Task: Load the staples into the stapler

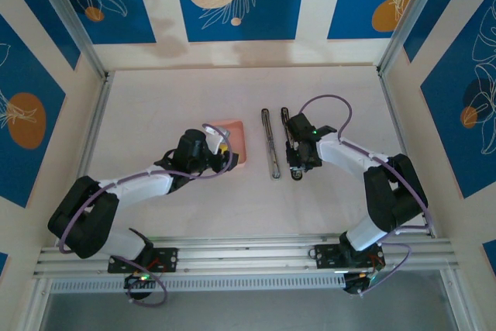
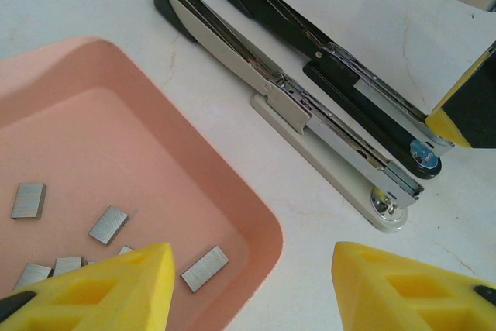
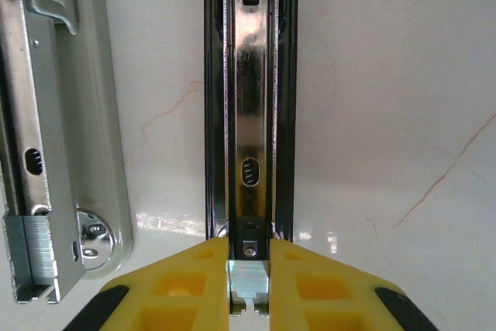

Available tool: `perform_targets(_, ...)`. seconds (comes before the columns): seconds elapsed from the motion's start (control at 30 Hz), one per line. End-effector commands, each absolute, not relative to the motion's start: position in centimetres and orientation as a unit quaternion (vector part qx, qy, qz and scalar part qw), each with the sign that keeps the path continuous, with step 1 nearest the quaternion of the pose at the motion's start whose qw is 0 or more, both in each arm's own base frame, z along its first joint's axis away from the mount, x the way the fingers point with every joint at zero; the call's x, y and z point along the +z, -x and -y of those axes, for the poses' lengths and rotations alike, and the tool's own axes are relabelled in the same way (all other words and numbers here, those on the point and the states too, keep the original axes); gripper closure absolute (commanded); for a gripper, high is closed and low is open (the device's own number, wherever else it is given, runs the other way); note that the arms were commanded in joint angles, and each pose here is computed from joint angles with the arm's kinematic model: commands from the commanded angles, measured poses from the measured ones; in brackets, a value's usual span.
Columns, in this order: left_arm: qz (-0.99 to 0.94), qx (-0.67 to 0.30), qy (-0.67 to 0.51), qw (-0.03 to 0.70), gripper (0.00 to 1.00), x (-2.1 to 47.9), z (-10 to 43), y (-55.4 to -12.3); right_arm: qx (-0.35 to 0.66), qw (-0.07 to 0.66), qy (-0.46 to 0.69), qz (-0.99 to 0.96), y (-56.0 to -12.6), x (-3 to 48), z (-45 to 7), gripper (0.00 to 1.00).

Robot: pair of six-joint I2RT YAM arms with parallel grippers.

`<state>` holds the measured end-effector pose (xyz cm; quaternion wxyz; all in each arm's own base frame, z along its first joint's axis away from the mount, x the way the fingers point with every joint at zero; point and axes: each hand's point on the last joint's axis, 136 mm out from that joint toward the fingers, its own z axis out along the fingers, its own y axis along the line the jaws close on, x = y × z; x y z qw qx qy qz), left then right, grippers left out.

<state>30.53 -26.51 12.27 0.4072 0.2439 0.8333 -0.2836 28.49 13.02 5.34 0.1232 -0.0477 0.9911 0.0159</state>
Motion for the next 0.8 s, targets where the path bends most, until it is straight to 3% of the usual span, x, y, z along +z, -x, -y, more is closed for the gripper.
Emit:
perform_targets(0.0, -0.823, -0.284, -0.256, 0.421, 0.44, 13.3, 27.2, -30.6, 0.006, 0.11, 0.043, -0.993, -28.2, 5.2, -12.9, 0.83)
perform_targets(0.77, -0.82, -0.287, -0.259, 0.423, 0.44, 13.5, 27.4, -30.6, 0.001, 0.103, 0.025, -0.994, -27.2, 5.7, -12.8, 0.79)
